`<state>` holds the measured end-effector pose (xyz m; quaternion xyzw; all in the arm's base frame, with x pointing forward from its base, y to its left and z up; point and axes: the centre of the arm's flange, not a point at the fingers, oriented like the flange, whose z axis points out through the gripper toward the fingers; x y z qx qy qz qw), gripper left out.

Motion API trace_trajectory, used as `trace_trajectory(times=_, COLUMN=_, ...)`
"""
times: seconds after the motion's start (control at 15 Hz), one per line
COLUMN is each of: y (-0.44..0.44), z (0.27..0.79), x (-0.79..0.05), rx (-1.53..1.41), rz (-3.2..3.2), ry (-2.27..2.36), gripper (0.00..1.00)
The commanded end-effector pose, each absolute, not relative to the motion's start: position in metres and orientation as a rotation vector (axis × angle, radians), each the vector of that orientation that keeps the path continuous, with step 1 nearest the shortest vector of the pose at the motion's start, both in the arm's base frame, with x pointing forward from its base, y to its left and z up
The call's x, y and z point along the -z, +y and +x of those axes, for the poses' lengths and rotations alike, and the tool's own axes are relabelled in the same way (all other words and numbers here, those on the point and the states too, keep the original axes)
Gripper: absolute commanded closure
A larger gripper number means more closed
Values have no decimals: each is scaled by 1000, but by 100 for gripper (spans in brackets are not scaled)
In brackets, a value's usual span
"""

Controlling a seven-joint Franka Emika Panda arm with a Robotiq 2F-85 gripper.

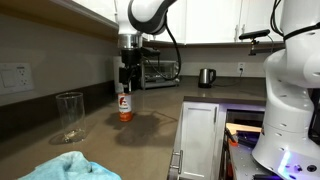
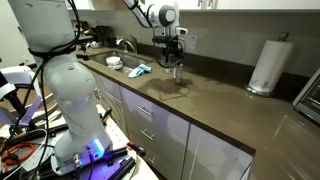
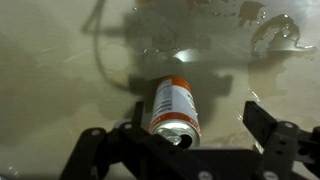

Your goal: Slide the can to the right

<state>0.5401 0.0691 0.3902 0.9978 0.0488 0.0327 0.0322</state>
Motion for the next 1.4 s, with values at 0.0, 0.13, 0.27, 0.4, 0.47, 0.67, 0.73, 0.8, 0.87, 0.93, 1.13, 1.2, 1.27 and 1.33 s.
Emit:
trace_trajectory(times=0.0, y=59, z=537, x=-388, rx=-116, rz=3035, ry=121, gripper=0)
trace_trajectory(times=0.13, y=55, z=538, x=-388, rx=-125, rz=3018, ry=122, gripper=0)
trace_trajectory(times=0.27, y=52, z=540, x=-387, rx=-144, rz=3000, ry=126, gripper=0)
trace_trajectory(times=0.4, y=49, z=543, x=-387, rx=-168, rz=2991, ry=128, gripper=0)
trace_trajectory(times=0.47, y=48, z=546, x=-387, rx=-187, rz=2990, ry=136, gripper=0)
trace_trajectory(times=0.67, y=45, z=553, x=-386, rx=-230, rz=2997, ry=141, gripper=0)
trace_trajectory(times=0.73, y=44, z=556, x=-385, rx=-255, rz=3000, ry=142, gripper=0)
trace_trajectory(times=0.8, y=43, z=558, x=-385, rx=-271, rz=3003, ry=142, gripper=0)
trace_trajectory(times=0.87, y=42, z=560, x=-384, rx=-290, rz=3005, ry=145, gripper=0)
trace_trajectory(times=0.93, y=41, z=563, x=-382, rx=-308, rz=3011, ry=149, gripper=0)
trace_trajectory(times=1.13, y=44, z=569, x=-378, rx=-353, rz=3030, ry=158, gripper=0)
trace_trajectory(times=1.2, y=44, z=569, x=-379, rx=-371, rz=3036, ry=162, gripper=0)
trace_trajectory(times=1.27, y=45, z=570, x=-379, rx=-377, rz=3036, ry=163, gripper=0)
trace_trajectory(times=1.33, y=46, z=570, x=-380, rx=-387, rz=3037, ry=167, gripper=0)
